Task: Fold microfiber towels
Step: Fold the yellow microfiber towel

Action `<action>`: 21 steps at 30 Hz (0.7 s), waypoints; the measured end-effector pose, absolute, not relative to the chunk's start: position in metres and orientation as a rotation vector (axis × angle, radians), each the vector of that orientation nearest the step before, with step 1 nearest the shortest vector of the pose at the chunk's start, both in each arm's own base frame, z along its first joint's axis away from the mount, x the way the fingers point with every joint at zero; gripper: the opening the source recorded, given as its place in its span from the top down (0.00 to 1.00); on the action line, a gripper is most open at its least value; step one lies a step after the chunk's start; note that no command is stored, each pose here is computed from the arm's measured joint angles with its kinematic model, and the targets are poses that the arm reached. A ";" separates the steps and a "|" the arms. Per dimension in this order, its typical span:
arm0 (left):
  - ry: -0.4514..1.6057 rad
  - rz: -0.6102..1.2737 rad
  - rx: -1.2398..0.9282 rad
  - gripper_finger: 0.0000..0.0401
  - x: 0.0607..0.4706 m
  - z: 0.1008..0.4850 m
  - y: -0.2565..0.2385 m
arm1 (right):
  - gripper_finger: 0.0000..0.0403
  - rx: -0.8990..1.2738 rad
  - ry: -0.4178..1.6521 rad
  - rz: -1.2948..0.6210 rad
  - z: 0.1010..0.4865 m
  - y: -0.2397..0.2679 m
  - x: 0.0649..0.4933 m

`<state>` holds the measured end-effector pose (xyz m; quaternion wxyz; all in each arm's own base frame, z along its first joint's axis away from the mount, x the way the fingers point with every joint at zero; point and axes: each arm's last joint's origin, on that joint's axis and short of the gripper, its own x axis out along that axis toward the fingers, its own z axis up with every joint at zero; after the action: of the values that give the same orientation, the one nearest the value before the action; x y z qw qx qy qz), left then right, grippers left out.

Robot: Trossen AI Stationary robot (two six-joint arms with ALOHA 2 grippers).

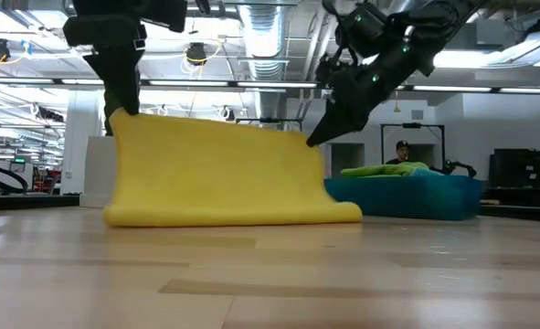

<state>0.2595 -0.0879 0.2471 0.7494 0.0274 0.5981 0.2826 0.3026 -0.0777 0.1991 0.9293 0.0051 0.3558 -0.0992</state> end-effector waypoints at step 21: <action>1.326 0.645 0.127 1.00 0.257 0.207 -0.066 | 0.92 -0.018 0.730 -0.248 0.179 -0.101 0.311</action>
<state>0.2565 -0.0665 0.2068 0.7385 0.0578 0.6041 0.2937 0.3108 -0.1007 0.1794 0.9265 -0.0088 0.3562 -0.1210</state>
